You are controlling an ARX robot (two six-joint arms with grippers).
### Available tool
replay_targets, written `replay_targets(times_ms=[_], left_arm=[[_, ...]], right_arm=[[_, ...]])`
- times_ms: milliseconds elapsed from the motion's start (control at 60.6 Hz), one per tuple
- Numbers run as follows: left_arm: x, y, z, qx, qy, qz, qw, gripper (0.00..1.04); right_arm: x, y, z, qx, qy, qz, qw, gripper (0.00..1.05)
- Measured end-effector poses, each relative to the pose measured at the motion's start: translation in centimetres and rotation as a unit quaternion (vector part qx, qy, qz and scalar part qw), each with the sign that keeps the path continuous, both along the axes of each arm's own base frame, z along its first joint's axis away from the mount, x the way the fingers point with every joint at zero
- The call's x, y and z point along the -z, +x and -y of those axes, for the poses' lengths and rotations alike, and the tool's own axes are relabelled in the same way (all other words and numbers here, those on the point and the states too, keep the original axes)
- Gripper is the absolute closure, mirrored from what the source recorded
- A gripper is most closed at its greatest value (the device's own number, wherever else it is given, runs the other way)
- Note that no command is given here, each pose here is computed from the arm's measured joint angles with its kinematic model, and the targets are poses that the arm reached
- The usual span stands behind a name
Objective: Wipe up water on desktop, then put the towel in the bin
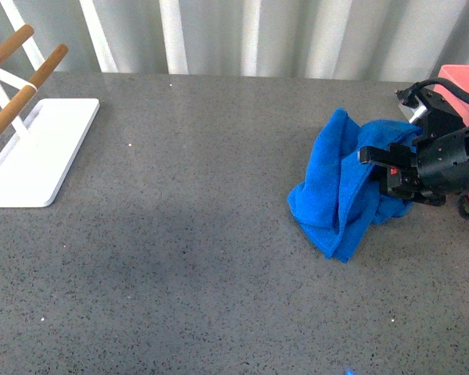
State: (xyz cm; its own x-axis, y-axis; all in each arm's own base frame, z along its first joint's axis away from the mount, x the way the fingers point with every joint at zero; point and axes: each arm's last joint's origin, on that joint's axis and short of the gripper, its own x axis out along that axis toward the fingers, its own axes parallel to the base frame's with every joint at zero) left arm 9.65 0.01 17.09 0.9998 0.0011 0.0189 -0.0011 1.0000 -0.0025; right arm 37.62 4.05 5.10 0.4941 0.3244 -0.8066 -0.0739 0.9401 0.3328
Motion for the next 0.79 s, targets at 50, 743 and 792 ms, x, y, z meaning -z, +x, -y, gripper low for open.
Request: replay_targets(times_ms=[50,743,792], left_arm=[[0.0,0.0,0.0,0.000,0.000,0.000,1.000,0.07],[0.0,0.0,0.0,0.000,0.000,0.000,1.000,0.07],[0.0,0.0,0.0,0.000,0.000,0.000,1.000,0.07]], right_arm=[[0.2,0.1,0.3,0.004,-0.002,0.002,1.000,1.00],[0.5,10.3,-2.6,-0.022,-0.054,0.058,0.997,1.00],[0.5,11.0,-3.5,-0.032,-0.052,0.060,0.996,1.00]])
